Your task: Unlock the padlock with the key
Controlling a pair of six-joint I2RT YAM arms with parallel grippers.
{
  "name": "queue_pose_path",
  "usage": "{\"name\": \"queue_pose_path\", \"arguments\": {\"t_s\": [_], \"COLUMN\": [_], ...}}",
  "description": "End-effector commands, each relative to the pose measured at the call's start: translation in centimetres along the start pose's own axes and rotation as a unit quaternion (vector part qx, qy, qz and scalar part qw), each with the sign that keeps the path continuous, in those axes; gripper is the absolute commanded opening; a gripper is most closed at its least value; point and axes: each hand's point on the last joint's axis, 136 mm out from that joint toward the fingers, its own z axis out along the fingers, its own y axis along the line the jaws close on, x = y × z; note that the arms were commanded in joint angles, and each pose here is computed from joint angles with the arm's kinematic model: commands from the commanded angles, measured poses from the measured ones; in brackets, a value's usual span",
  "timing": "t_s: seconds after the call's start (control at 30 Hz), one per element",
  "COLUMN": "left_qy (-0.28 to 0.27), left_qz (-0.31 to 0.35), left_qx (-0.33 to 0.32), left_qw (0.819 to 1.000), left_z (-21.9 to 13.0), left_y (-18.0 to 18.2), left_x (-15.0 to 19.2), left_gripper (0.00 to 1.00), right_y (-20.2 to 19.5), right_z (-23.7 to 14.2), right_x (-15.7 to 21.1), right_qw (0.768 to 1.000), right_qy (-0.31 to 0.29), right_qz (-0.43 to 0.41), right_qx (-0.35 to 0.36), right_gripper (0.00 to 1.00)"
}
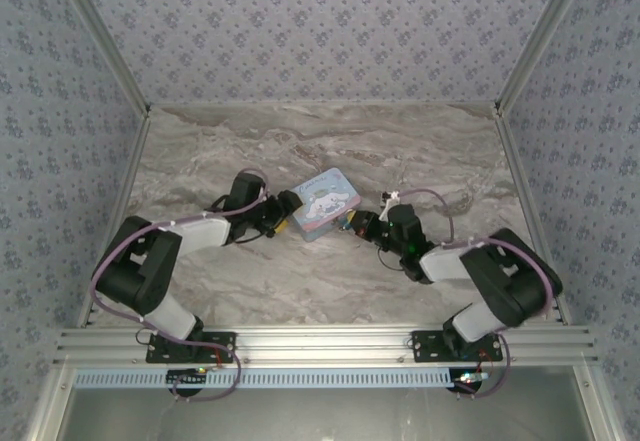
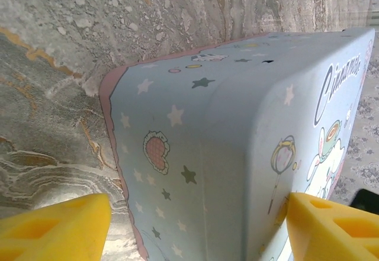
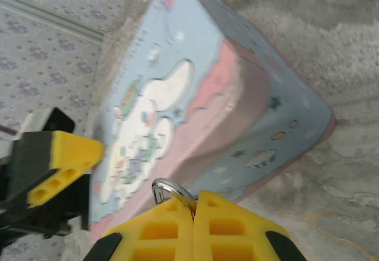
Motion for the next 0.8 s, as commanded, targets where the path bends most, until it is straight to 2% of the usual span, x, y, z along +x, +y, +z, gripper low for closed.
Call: {"name": "queue_pose_path", "arguments": {"t_s": [0.0,0.13,0.23,0.4,0.63,0.77], "left_qy": [0.013,-0.001,-0.021,-0.096,-0.233,-0.284], "left_qz": [-0.016,0.007,0.021,0.048,0.099,0.097], "left_qx": [-0.070,-0.056,-0.055,-0.050,-0.097,-0.114], "left_qw": [0.997,0.998,0.998,0.993,0.963,0.947], "left_z": [-0.3,-0.9,-1.7,-5.1,-12.7,-15.9], "left_y": [3.2,0.9,-0.4,-2.3,-2.1,-0.7], "left_x": [0.1,-1.5,-2.7,-5.0,-7.3,-7.5], "left_gripper": [0.76,0.77,0.78,0.80,0.90,0.96], "right_y": [0.0,0.9,1.7,3.0,2.3,1.1], "right_z": [-1.7,-4.2,-5.6,-7.2,-9.5,-9.8], "right_x": [-0.7,-1.0,-1.0,-0.8,0.9,2.7], "right_qw": [0.997,0.991,0.989,0.987,0.958,0.944], "right_qy": [0.004,0.033,0.045,0.075,0.180,0.237], "right_qz": [-0.057,-0.109,-0.117,-0.120,-0.163,-0.155], "right_qx": [0.043,0.076,0.077,0.082,0.150,0.170], "right_gripper": [0.04,0.04,0.04,0.04,0.03,0.02]}}
